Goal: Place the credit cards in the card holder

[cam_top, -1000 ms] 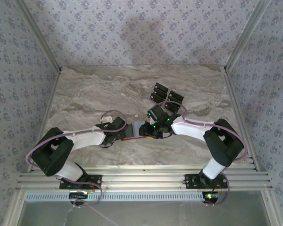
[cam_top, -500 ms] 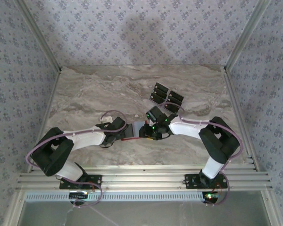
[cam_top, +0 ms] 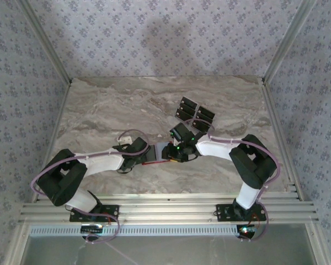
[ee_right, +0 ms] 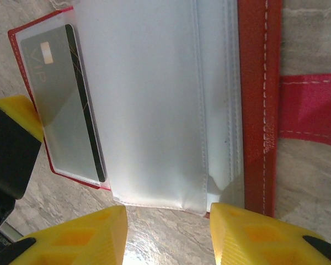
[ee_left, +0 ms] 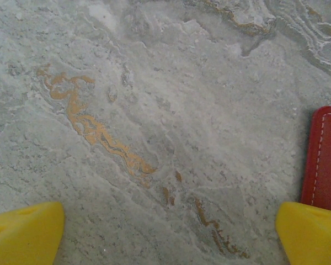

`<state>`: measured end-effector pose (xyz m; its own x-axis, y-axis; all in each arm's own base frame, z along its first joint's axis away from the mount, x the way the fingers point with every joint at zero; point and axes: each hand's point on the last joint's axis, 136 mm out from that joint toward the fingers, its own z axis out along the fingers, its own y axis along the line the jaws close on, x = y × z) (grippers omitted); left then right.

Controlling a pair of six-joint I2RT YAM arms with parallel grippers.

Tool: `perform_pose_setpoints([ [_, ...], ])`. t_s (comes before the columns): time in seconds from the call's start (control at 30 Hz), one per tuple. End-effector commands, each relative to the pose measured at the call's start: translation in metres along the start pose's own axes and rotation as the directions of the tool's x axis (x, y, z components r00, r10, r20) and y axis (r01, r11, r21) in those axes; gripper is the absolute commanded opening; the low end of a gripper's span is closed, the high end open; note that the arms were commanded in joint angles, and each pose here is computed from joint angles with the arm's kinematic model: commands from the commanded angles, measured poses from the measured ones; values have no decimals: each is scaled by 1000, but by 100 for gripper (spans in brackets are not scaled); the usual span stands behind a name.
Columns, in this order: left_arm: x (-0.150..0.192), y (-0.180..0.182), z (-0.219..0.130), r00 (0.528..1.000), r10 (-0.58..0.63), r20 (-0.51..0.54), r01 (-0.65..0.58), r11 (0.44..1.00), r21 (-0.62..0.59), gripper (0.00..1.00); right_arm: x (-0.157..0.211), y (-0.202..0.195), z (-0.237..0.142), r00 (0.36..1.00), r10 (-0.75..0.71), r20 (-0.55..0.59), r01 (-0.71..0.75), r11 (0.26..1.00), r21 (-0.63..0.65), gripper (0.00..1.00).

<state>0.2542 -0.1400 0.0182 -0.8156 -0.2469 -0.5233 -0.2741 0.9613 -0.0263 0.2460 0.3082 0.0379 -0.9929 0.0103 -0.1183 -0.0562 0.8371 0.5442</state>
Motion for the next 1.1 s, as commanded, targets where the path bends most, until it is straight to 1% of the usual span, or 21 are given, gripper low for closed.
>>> perform_pose_setpoints([
  [0.0,9,-12,4,999,10,-39,-9,999,37,99,-7,8,1,1000,-15,3,15,1000,-22,45],
  [0.37,10,-13,4,999,13,-38,-11,999,40,98,-8,9,5,1000,9,-2,-10,999,-45,41],
  [0.53,10,-13,4,999,13,-37,-11,999,42,99,-9,4,9,999,41,-2,-41,998,-50,36],
  [0.63,10,-13,4,999,13,-35,-12,999,41,99,-11,2,12,998,61,-1,-61,996,-61,33],
  [0.7,10,-14,3,999,15,-36,-13,999,43,98,-12,0,13,998,70,0,-70,996,-63,27],
  [0.83,10,-13,3,999,15,-34,-14,999,41,98,-14,0,13,997,76,2,-76,995,-67,21],
  [0.9,9,-14,3,999,13,-33,-12,999,45,98,-15,1,12,997,76,5,-75,995,-71,17],
  [1.0,7,-14,0,1000,15,-26,-14,999,48,99,-18,7,9,998,64,14,-62,994,-89,11],
  [1.07,2,-14,-4,1000,16,-10,-15,999,50,99,-20,15,5,999,45,22,-42,993,-112,10],
])
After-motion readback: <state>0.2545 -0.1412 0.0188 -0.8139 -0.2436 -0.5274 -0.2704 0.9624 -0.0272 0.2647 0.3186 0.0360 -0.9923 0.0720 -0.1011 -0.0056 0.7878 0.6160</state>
